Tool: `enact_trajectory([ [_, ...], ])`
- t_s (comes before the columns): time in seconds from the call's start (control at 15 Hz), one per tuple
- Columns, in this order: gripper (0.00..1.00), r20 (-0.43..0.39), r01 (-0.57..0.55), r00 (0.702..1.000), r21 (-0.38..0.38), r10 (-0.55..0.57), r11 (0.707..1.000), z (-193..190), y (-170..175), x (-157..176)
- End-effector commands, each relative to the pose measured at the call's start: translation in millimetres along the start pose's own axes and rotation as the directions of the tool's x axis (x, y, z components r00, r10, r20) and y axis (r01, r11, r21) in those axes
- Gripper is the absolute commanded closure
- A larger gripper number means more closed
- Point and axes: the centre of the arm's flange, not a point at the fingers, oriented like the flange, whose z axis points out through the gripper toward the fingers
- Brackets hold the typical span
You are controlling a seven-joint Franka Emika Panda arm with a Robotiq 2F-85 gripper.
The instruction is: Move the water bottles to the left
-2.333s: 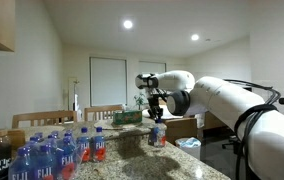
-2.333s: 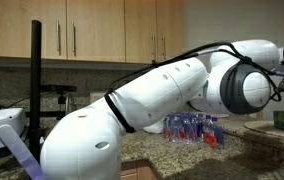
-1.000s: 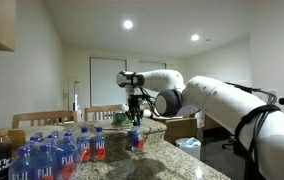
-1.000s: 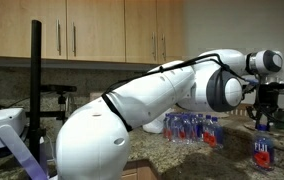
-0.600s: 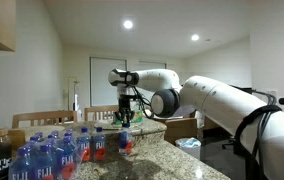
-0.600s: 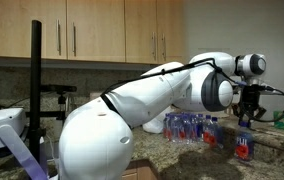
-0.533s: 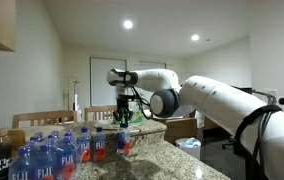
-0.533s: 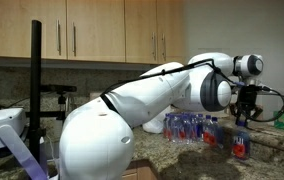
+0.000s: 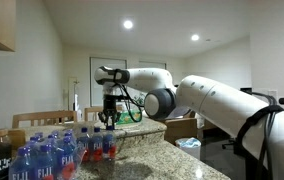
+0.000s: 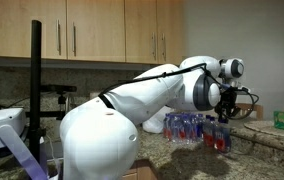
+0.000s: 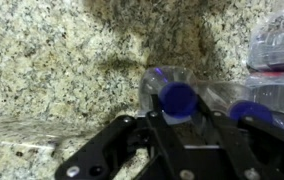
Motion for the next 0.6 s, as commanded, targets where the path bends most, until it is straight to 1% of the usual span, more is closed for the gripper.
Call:
enact_trajectory([
  [0.0,0.91,-0.006,-0.126,0.992,0.015,0.126,0.992,7,-5,-35],
  [0.2,0.91,0.008,-0.236,0.972,-0.012,0.236,0.972,2,-4,-29],
  [0.33,0.91,0.011,-0.287,0.958,-0.017,0.288,0.958,0,-2,-27],
  [0.53,0.91,0.007,-0.313,0.950,-0.014,0.313,0.950,-1,0,-24],
])
